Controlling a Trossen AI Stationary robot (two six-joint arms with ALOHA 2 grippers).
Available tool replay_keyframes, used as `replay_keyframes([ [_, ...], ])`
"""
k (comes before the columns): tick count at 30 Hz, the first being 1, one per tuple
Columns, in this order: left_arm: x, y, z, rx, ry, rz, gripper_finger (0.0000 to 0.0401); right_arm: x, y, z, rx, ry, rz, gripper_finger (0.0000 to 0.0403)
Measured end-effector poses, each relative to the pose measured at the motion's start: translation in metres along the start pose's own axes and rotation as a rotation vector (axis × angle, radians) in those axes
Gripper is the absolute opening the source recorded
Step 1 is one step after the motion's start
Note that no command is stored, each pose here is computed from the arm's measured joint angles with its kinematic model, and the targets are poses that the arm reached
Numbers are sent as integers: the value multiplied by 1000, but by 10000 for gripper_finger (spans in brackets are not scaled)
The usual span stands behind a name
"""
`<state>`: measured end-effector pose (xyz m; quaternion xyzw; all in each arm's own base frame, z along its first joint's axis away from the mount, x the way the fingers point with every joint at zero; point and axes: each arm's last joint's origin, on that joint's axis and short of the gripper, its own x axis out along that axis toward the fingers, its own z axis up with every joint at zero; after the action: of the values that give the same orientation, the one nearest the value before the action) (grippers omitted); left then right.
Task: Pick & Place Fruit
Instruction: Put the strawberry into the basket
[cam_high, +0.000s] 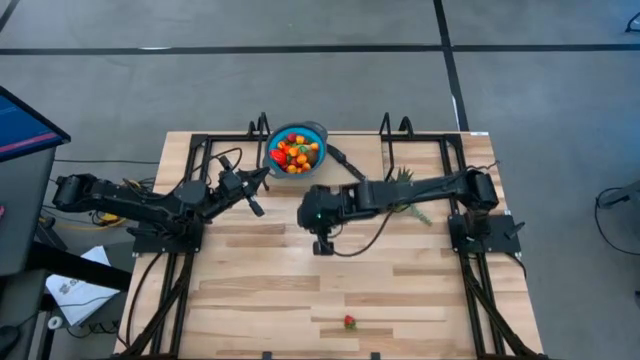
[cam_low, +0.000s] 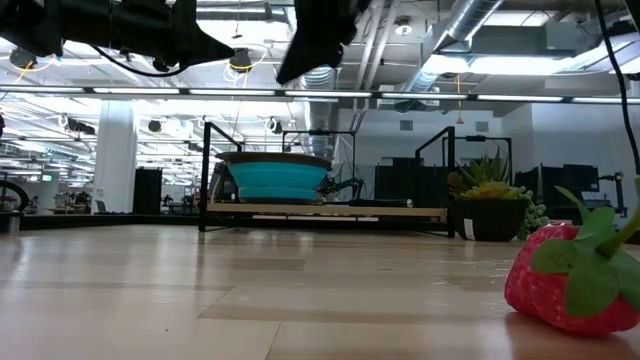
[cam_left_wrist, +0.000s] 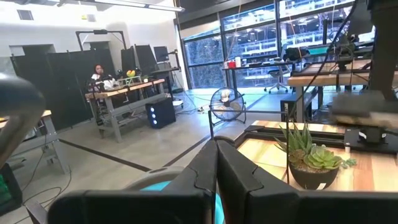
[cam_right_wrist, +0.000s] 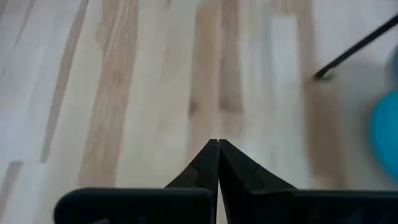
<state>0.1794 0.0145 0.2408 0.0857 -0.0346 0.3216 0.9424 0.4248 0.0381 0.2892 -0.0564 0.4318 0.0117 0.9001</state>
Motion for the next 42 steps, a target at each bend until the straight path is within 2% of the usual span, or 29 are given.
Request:
replay_keyframes([
  [10, 0, 0, -1, 3, 4, -1, 2, 19, 60, -40, 153, 154, 61, 0],
  [21, 0, 0, -1, 4, 5, -1, 2, 0, 138, -61, 44, 244, 156, 0],
  [24, 0, 0, -1, 3, 5, -1, 2, -5, 153, -65, 110, 255, 175, 0],
  [30, 0, 0, -1, -3, 5, -2, 2, -13, 175, -72, 284, 347, 305, 1],
  [35, 0, 0, -1, -3, 4, -4, 2, -17, 188, -76, 328, 376, 328, 3],
  [38, 0, 0, -1, -3, 4, -4, 2, -18, 191, -78, 329, 379, 329, 24],
  [42, 0, 0, -1, -3, 4, -4, 2, -17, 189, -77, 320, 371, 320, 86],
])
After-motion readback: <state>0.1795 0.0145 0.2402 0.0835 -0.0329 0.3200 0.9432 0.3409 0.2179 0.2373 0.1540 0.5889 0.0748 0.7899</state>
